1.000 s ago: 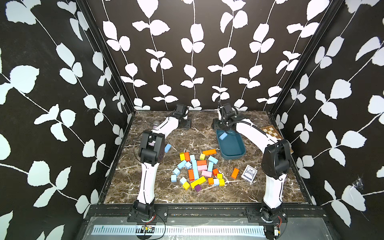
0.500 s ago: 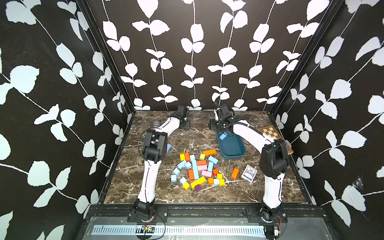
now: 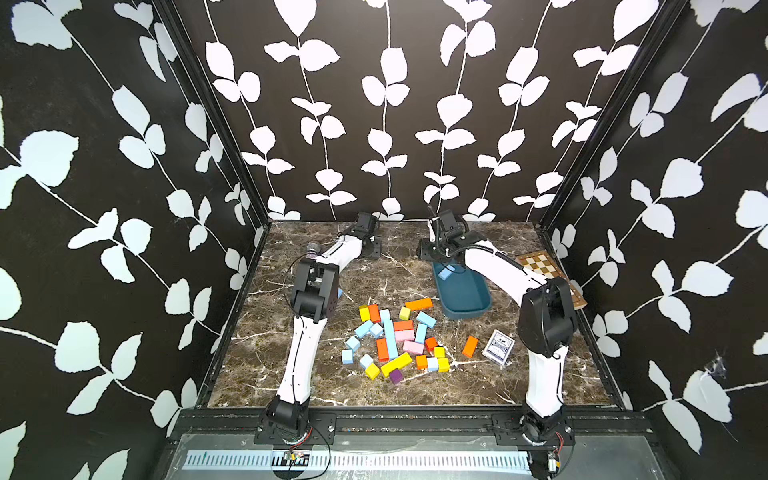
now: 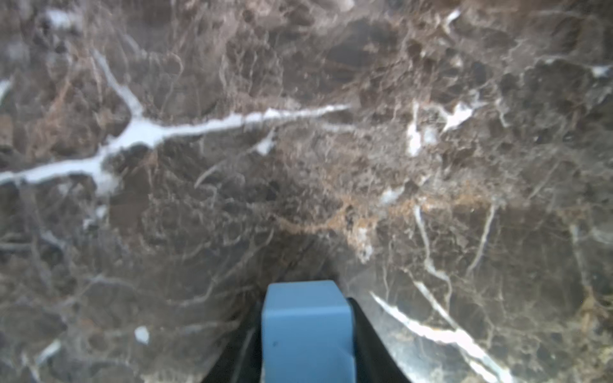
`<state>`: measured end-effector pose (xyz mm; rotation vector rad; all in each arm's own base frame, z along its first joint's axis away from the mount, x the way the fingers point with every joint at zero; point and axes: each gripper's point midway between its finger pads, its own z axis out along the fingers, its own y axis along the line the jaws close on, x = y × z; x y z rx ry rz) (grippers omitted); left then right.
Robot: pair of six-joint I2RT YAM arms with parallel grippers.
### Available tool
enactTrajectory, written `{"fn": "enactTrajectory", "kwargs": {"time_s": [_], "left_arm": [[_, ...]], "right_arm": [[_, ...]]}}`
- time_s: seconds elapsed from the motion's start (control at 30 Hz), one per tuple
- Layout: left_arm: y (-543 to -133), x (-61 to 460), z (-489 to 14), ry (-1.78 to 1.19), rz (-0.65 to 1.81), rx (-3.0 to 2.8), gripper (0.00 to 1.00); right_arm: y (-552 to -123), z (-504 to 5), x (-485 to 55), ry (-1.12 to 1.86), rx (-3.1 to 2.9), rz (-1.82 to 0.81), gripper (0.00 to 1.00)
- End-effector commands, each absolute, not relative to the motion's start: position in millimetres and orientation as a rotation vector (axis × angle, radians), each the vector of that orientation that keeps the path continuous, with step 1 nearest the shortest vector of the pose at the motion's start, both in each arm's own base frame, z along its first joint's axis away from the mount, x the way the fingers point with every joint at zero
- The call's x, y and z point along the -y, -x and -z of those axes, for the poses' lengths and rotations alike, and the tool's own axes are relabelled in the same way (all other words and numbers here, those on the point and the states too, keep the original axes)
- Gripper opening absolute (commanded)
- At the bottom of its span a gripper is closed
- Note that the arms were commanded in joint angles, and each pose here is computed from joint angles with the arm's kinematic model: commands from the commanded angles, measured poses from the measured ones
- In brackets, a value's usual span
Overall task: Pick out the blue building blocks
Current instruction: Pick up the building block from the center of the board.
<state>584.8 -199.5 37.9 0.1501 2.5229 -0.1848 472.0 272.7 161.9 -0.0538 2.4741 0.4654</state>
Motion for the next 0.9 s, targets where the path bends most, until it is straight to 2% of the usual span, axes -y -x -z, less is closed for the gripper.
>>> {"fn": "enactTrajectory", "kwargs": {"time_s": [0.0, 0.1, 0.23, 0.37, 0.63, 0.87], "left_arm": [[-594, 201, -55, -0.173, 0.245, -2.482, 0.28], [-594, 213, -71, -0.301, 0.318, -2.434, 0.2], [-586, 234, -107, -0.53, 0.417, -2.278, 0.18], [-555, 257, -149, -0.831, 0.552, -2.017, 0.16], [-484, 281, -195, -1.238, 0.77, -1.576, 0.13], [-457, 286, -206, -1.369, 0.785, -1.389, 0.13]], "right_arm": [[-476, -160, -277, 0.04, -2.471, -0.455, 0.46], [-476, -163, -281, 0.073, -2.474, -0.48, 0.42], [-475, -171, -289, 0.11, -2.462, -0.579, 0.41], [-472, -181, -294, 0.135, -2.462, -0.713, 0.4], [-460, -196, -308, 0.144, -2.468, -1.062, 0.47], [-437, -204, -321, 0.202, -2.456, -1.253, 0.54]]}}
